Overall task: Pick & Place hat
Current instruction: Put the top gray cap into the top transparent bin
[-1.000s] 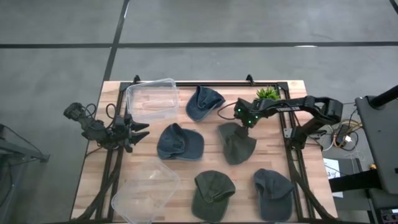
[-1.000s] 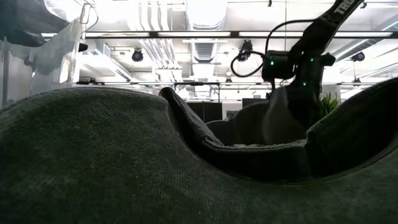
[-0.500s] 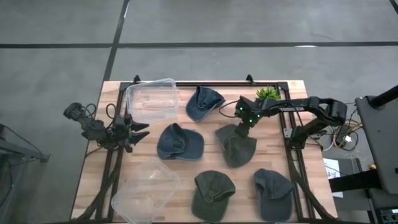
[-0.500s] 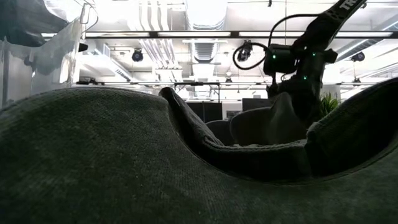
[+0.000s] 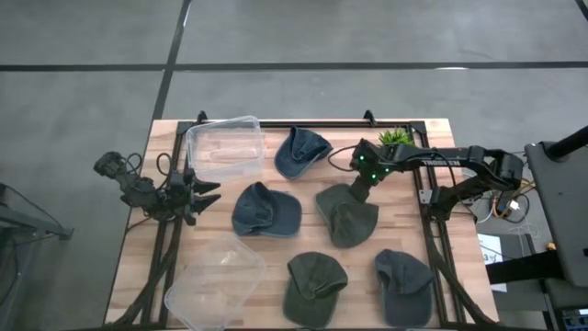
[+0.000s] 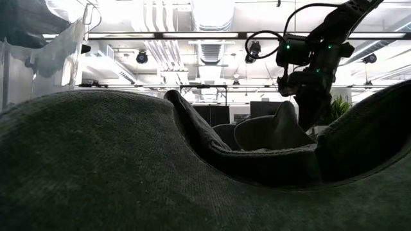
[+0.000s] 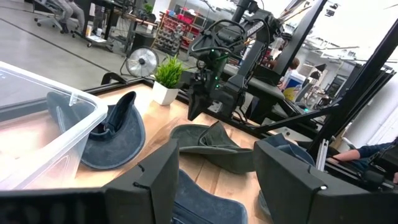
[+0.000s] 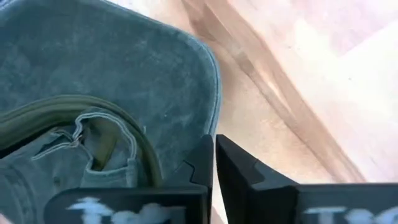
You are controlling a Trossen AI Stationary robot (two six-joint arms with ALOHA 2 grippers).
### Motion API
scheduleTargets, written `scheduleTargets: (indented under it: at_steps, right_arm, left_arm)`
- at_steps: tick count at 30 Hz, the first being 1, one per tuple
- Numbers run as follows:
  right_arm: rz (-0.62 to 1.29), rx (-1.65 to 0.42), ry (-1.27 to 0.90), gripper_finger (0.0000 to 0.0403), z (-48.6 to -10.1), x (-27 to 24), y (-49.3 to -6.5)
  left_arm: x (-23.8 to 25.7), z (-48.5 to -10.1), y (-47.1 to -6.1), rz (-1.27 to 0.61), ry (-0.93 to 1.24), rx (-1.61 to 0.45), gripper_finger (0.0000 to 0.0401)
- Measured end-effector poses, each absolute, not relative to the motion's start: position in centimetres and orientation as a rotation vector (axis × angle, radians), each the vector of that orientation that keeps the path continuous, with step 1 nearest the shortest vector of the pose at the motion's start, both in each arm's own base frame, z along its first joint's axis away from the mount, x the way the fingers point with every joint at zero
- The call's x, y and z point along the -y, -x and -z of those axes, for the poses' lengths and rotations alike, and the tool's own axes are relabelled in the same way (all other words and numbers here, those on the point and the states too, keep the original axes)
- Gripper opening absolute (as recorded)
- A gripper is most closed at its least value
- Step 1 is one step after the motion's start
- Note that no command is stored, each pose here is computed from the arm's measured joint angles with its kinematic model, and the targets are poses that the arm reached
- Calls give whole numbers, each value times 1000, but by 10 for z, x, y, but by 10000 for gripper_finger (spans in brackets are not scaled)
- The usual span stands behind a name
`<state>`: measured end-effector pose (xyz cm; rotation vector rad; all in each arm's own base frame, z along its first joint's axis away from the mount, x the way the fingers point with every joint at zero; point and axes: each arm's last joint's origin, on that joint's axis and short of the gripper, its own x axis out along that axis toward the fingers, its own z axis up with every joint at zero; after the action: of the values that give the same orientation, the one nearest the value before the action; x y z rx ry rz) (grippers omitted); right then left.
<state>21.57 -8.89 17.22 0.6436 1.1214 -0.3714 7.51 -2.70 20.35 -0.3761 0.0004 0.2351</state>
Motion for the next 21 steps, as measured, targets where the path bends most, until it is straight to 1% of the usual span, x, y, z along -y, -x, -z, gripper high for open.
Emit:
scheduleTargets:
  at_steps: [5, 7, 12, 14, 17, 21]
  right_arm:
    - [368, -1175, -672, 58, -167, 90, -213]
    - [371, -1185, -677, 80, -165, 90, -212]
    - [288, -1173, -722, 135, -166, 90, -212]
    - [286, -1161, -725, 154, -168, 91, -211]
    - [295, -1146, -728, 175, -171, 94, -209]
    - [296, -1152, -730, 193, -169, 93, -208]
  left_arm:
    - [27, -204, -75, -235, 376, 0, 200]
    - [27, -204, -75, -235, 376, 0, 200]
    - [27, -204, -75, -235, 376, 0, 200]
    - [27, -204, -75, -235, 376, 0, 200]
    - [27, -204, -75, -235, 377, 0, 200]
    - [27, -204, -75, -235, 376, 0, 200]
